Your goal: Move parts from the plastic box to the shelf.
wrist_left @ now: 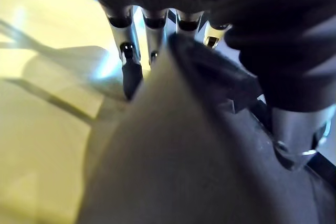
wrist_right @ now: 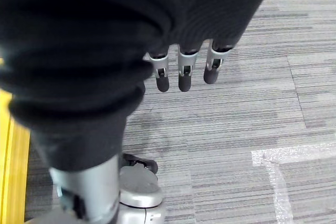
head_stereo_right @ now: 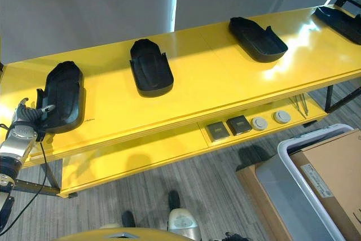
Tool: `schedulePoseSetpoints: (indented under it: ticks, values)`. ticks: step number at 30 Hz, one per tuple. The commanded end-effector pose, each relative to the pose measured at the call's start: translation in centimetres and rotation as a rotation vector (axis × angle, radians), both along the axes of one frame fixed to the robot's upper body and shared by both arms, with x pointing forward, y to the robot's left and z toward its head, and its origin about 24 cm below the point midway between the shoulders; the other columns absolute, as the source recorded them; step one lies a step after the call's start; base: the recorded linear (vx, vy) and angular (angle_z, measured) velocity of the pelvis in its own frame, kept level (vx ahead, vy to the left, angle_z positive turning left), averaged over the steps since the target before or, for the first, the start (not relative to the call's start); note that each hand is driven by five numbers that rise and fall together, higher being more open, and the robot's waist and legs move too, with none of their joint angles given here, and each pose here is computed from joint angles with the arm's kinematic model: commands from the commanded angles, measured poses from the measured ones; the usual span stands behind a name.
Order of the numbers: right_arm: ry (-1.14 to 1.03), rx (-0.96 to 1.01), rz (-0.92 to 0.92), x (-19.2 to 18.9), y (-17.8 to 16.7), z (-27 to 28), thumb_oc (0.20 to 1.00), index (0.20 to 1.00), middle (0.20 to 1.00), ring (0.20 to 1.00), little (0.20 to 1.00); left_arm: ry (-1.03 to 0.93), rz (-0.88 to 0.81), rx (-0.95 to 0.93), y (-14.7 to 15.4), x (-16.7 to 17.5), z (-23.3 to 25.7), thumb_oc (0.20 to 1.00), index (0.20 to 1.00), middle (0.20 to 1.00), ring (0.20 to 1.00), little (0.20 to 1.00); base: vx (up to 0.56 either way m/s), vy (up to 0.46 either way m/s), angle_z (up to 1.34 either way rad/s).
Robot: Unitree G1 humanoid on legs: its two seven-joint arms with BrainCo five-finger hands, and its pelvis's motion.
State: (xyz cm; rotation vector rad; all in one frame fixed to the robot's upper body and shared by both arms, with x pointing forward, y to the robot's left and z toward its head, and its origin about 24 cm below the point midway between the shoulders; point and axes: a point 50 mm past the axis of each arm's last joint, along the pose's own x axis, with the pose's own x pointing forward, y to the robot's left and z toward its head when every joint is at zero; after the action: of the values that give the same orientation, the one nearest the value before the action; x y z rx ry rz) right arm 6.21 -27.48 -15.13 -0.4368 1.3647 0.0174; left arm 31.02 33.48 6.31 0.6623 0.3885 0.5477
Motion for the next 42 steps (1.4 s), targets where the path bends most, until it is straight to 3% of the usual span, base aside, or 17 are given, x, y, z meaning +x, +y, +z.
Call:
schedulePoseSetpoints:
  ticks: [1,12,18,19,24,32,33,34,35,36,37,38,39,42]
  values:
    - [0.057,-0.017,0.082,-1.1,0.5,-0.4,1.0,1.0,1.0,1.0,1.0,-0.23,-0.029,0.044,0.9,1.1,5.5,1.0,1.0,1.0,1.0,1.0,-0.01,-0.002,0.04]
    - [0.018,0.004,-0.031,-1.3,2.2,-1.0,1.0,1.0,1.0,1.0,1.0,-0.619,-0.561,-0.266,-6.5,-3.5,10.1,1.0,1.0,1.0,1.0,1.0,-0.01,0.008,0.19]
    - [0.024,-0.005,-0.052,-1.6,2.3,-1.1,1.0,1.0,1.0,1.0,1.0,-0.655,-0.857,-0.704,-9.6,-5.8,9.3,1.0,1.0,1.0,1.0,1.0,-0.01,0.021,0.08]
    - [0.027,-0.011,-0.056,-1.6,2.0,-1.0,1.0,1.0,1.0,1.0,1.0,-0.604,-0.846,-0.849,-10.3,-6.1,7.6,1.0,1.0,1.0,1.0,1.0,-0.02,0.035,0.03]
    - [0.027,-0.019,-0.069,-1.5,1.7,-1.0,1.0,1.0,1.0,1.0,1.0,-0.429,-0.716,-1.044,-11.6,-6.9,0.8,1.0,1.0,1.0,1.0,1.0,-0.02,0.01,-0.01]
    - [0.031,-0.017,-0.066,-1.5,1.8,-1.0,1.0,1.0,1.0,1.0,1.0,-0.38,-0.647,-1.024,-13.0,-6.9,-2.1,1.0,1.0,1.0,1.0,1.0,0.0,0.001,0.0]
    - [0.033,-0.017,-0.062,-1.6,1.9,-1.1,1.0,1.0,1.0,1.0,1.0,-0.381,-0.634,-1.028,-13.0,-6.8,-2.2,0.89,0.89,0.89,0.89,0.89,0.0,0.0,0.0]
    - [0.036,-0.017,-0.06,-1.7,1.9,-1.1,1.0,1.0,1.0,1.0,1.0,-0.382,-0.62,-1.023,-13.0,-6.6,-2.4,0.677,0.677,0.677,0.677,0.677,0.0,0.0,0.0]
    - [0.039,-0.016,-0.057,-1.8,1.9,-1.1,1.0,1.0,1.0,1.0,1.0,-0.384,-0.61,-1.013,-13.0,-6.6,-2.4,0.677,0.677,0.677,0.677,0.677,0.0,0.0,0.0]
    - [0.039,-0.016,-0.055,-1.8,1.9,-1.1,1.0,1.0,1.0,1.0,1.0,-0.385,-0.609,-1.011,-13.0,-6.5,-2.5,0.589,0.589,0.589,0.589,0.589,0.0,0.0,0.0]
    - [0.042,-0.017,-0.054,-1.9,2.0,-1.1,1.0,1.0,1.0,1.0,1.0,-0.394,-0.606,-1.01,-13.1,-6.4,-2.4,0.391,0.391,0.391,0.391,0.391,0.0,0.0,0.0]
    - [0.042,-0.017,-0.054,-1.9,1.9,-1.1,1.0,1.0,1.0,1.0,1.0,-0.396,-0.606,-1.008,-13.1,-6.4,-2.4,0.347,0.347,0.347,0.347,0.347,0.0,0.0,0.0]
    - [0.042,-0.018,-0.055,-1.9,1.9,-1.1,1.0,1.0,1.0,1.0,1.0,-0.4,-0.604,-1.005,-13.1,-6.4,-2.3,0.2,0.2,0.2,0.2,0.2,0.0,0.0,0.0]
    - [0.041,-0.018,-0.052,-2.1,2.0,-1.1,1.0,1.0,1.0,1.0,1.0,-0.41,-0.605,-0.99,-13.1,-6.2,-2.2,0.2,0.2,0.2,0.2,0.2,0.0,0.0,0.0]
